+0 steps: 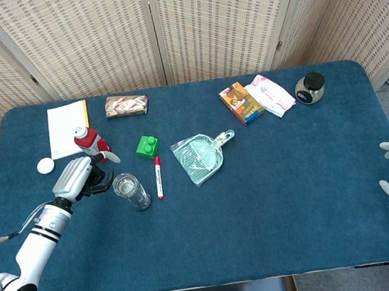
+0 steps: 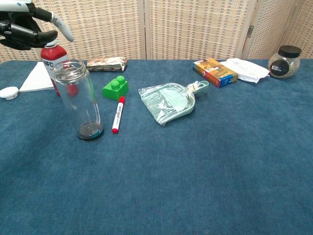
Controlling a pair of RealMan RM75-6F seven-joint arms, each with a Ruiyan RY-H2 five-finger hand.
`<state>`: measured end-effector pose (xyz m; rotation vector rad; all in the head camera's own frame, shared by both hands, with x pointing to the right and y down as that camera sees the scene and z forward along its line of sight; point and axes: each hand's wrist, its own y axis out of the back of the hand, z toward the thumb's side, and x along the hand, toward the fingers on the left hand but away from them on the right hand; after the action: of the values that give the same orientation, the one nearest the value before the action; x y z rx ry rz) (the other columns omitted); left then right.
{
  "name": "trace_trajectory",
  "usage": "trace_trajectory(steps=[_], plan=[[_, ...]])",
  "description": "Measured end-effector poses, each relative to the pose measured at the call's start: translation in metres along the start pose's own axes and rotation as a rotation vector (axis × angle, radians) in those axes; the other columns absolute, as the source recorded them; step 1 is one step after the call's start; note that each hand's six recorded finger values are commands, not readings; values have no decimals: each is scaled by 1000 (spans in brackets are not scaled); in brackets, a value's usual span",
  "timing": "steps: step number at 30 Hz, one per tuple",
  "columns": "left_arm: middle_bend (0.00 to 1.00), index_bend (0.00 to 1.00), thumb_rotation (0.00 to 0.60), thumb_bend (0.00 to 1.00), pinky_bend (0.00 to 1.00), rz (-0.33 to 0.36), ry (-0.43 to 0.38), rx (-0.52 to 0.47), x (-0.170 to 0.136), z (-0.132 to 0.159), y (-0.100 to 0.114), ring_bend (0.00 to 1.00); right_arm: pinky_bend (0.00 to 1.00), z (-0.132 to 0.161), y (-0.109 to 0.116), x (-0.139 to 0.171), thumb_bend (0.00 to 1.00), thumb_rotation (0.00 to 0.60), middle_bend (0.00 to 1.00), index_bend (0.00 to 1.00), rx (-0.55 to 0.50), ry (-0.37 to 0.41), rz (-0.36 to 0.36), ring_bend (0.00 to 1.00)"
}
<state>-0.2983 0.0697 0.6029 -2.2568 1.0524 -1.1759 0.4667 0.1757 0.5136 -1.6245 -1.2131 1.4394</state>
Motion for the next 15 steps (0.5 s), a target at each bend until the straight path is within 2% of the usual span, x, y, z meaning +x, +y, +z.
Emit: trace_trajectory(steps=[4, 8, 15], plan=[[939, 376, 600, 550, 1000, 31, 9, 4, -3, -4, 6, 949, 334, 0, 1, -1, 210, 600, 377, 262, 2, 0, -2, 242], [905, 392, 600, 549, 1000, 76, 23, 23, -8, -11, 14, 924, 334, 0, 1, -2, 210, 600, 377, 262, 3, -4, -3, 242], [756, 397, 600, 549, 998, 130, 104, 97, -23, -35, 25, 747, 334, 2, 1, -4, 210, 600, 377, 262, 11, 4, 5, 242]])
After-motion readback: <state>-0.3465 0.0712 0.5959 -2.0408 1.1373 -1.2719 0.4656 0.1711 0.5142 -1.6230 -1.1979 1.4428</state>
